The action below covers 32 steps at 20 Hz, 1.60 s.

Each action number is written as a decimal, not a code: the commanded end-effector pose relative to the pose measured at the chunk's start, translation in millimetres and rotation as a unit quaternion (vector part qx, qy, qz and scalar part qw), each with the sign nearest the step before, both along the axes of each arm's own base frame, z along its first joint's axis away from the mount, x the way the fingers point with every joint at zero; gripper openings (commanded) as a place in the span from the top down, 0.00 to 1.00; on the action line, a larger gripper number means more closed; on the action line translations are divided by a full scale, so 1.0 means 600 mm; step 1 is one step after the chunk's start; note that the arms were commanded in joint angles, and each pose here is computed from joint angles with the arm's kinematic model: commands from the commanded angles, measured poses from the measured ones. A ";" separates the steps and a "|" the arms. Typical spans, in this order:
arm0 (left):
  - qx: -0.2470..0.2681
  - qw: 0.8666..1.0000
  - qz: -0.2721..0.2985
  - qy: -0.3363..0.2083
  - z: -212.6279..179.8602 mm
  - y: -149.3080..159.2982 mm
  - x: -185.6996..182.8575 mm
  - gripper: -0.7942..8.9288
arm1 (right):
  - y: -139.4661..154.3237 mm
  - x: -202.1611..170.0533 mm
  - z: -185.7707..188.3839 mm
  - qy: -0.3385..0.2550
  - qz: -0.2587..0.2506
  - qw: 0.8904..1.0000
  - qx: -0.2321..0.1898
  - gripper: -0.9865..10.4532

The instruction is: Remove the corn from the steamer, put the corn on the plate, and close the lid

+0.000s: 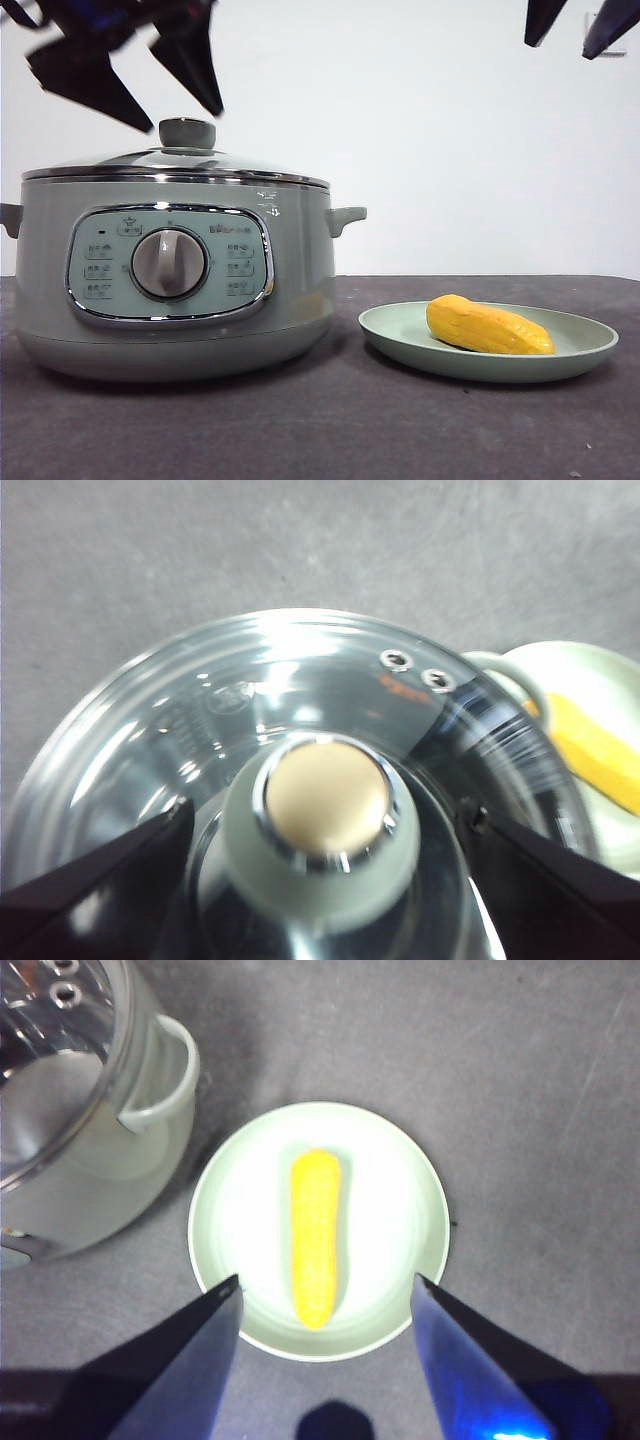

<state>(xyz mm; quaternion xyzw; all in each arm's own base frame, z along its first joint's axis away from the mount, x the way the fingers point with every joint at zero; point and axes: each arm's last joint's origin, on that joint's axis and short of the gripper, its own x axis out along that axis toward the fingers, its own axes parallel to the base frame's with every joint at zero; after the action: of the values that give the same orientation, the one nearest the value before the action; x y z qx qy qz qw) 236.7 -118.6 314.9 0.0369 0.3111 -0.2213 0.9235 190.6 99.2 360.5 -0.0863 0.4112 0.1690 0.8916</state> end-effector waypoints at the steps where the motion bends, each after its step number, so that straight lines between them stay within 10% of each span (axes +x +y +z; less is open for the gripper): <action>1: -0.006 1.000 -0.003 -0.009 0.027 0.014 -0.034 0.47 | 0.000 -0.001 0.004 -0.020 0.009 1.000 0.001 0.71; 5: 0.007 1.000 -0.016 -0.025 0.059 0.046 -0.098 0.95 | -0.006 -0.011 -0.003 -0.062 0.009 0.998 0.023 0.88; 17: -0.041 0.987 0.004 -0.158 -0.048 0.101 -0.209 0.93 | -0.053 -0.099 -0.176 -0.234 -0.002 0.964 0.128 0.92; 32: 0.006 0.997 0.009 -0.079 -0.094 0.110 -0.223 0.92 | -0.052 -0.097 -0.184 -0.212 -0.023 0.966 0.146 0.91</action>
<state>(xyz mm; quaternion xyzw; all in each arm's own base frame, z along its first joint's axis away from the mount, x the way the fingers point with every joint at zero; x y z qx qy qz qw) 103.2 -52.8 259.8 0.0527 0.2389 -0.2065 0.9474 132.2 67.9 251.6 0.0147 0.1853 0.1871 0.9646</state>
